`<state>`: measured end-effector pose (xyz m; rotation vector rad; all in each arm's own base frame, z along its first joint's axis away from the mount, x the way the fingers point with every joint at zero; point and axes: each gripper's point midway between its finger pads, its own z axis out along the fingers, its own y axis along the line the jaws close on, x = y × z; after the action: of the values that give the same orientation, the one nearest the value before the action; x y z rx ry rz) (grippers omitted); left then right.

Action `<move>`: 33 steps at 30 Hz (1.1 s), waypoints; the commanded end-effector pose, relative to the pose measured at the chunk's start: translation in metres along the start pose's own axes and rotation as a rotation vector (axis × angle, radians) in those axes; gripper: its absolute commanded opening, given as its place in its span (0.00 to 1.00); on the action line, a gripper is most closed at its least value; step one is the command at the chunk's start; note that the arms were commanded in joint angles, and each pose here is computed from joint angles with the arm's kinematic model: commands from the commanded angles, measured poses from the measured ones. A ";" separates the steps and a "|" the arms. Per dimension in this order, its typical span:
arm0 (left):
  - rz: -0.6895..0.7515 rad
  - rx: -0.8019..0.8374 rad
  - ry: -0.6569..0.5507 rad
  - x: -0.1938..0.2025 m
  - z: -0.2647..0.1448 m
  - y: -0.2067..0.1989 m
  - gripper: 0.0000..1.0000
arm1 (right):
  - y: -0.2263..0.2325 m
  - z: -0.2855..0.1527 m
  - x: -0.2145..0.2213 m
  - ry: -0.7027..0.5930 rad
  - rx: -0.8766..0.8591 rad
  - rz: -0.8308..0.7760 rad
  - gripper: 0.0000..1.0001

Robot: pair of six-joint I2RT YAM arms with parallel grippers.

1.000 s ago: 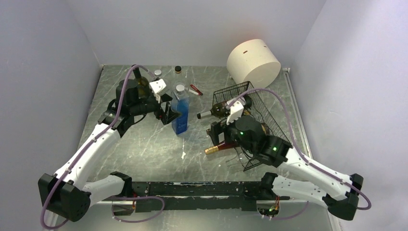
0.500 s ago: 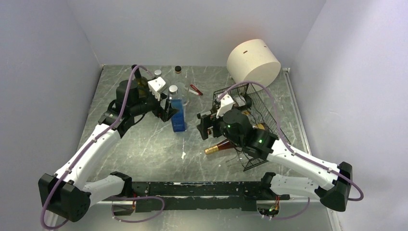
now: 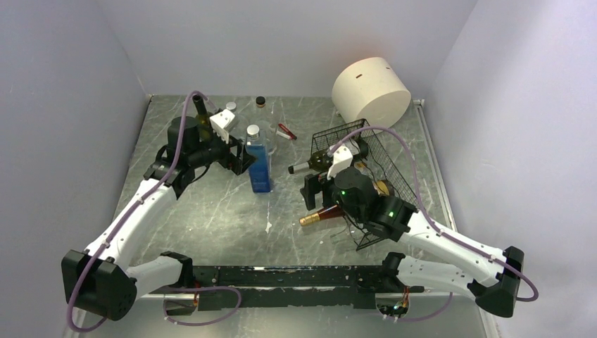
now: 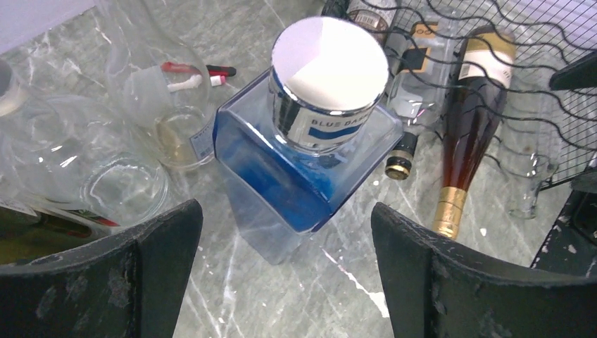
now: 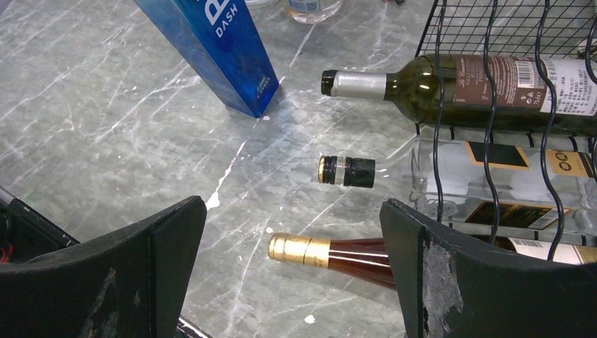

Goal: Take the wine bottle off the wine rack

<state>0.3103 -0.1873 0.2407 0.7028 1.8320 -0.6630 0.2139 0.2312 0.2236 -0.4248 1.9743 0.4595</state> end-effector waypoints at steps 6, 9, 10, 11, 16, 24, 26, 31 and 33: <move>-0.268 -0.205 -0.039 -0.013 -0.019 -0.013 0.93 | -0.007 0.000 0.006 -0.001 0.027 -0.009 1.00; -0.366 -0.256 0.025 -0.004 -0.025 -0.023 0.93 | -0.006 -0.001 0.002 -0.025 0.014 -0.006 1.00; -0.412 -0.288 0.029 -0.002 -0.028 -0.025 0.93 | -0.005 -0.002 0.001 -0.031 0.007 -0.006 1.00; -0.427 -0.304 0.028 -0.001 -0.032 -0.027 0.93 | -0.005 -0.002 0.000 -0.036 0.003 -0.007 1.00; -0.461 -0.406 -0.011 -0.011 -0.041 -0.031 0.93 | -0.003 -0.003 -0.003 -0.037 -0.005 -0.010 1.00; -0.400 -0.599 0.001 -0.024 -0.022 -0.032 0.93 | -0.002 -0.005 -0.002 -0.025 -0.004 0.033 1.00; -0.387 -0.631 0.008 -0.027 -0.016 -0.030 0.93 | -0.003 -0.007 0.000 -0.024 -0.006 0.041 1.00; -0.361 -0.730 0.013 -0.031 -0.009 -0.016 0.93 | -0.008 -0.014 0.000 -0.032 0.004 0.052 1.00; -0.345 -0.747 0.021 -0.031 -0.004 -0.013 0.93 | -0.009 -0.016 -0.002 -0.039 0.007 0.052 1.00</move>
<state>0.2972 -0.2111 0.2597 -0.0397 2.0885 -0.2453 0.2075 0.2231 0.2253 -0.3962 1.9618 0.4889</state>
